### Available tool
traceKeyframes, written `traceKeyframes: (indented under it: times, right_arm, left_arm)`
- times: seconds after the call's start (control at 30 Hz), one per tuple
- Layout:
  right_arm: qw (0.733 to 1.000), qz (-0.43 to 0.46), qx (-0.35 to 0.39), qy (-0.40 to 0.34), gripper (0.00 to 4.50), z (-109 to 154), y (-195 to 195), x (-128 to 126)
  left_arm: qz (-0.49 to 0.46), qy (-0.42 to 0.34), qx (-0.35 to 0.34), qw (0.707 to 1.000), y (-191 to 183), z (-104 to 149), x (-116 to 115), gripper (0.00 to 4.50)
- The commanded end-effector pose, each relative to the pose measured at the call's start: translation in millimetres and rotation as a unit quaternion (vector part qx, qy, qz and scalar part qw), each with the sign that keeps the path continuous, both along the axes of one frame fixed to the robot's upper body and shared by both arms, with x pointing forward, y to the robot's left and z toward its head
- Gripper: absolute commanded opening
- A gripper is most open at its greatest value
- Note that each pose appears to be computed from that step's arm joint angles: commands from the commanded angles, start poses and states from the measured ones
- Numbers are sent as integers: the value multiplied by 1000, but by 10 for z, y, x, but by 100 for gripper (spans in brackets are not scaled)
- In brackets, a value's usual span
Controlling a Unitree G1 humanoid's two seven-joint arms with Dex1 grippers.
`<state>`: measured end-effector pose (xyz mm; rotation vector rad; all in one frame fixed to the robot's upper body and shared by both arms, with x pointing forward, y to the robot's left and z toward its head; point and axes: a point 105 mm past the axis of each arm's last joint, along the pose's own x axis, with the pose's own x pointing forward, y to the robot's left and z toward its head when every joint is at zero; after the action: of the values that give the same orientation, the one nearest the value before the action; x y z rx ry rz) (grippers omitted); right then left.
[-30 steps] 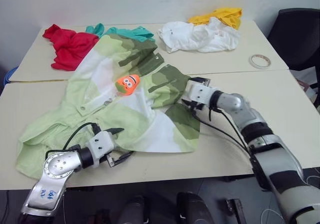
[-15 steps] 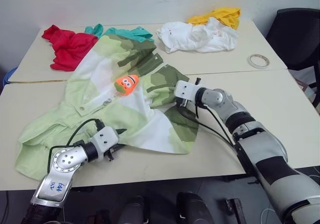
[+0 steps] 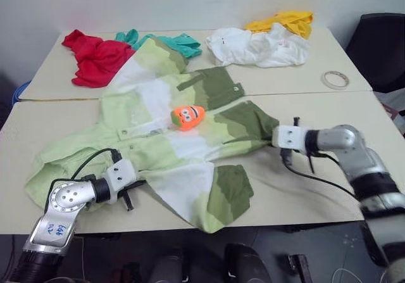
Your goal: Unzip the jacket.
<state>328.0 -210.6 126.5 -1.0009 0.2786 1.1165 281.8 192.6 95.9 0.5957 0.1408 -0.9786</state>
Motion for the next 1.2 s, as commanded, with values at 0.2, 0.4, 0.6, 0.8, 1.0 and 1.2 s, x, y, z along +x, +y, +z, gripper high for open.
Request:
traceKeyframes:
  times: [0.2,0.4,0.6,0.8,1.0,1.2]
  right_arm:
    - [977,-9,12,214,0,-48,-12,-1198]
    - [979,-36,151,134,0,-11,54,-1202]
    - [949,-48,235,205,164,37,-133,-1489]
    - [908,-119,282,287,372,347,-392,-1641]
    - [938,-76,310,135,447,581,-138,-967]
    - [944,-31,314,96,447,516,590,-313]
  left_arm:
    - [-86,30,-10,996,37,89,-74,2]
    - [-60,77,-25,995,166,29,-263,2]
    - [-10,153,-68,986,323,42,-540,196]
    - [30,251,-96,963,541,161,-862,392]
    - [13,193,-160,968,403,631,-732,450]
    - [-15,19,-123,992,52,804,-190,450]
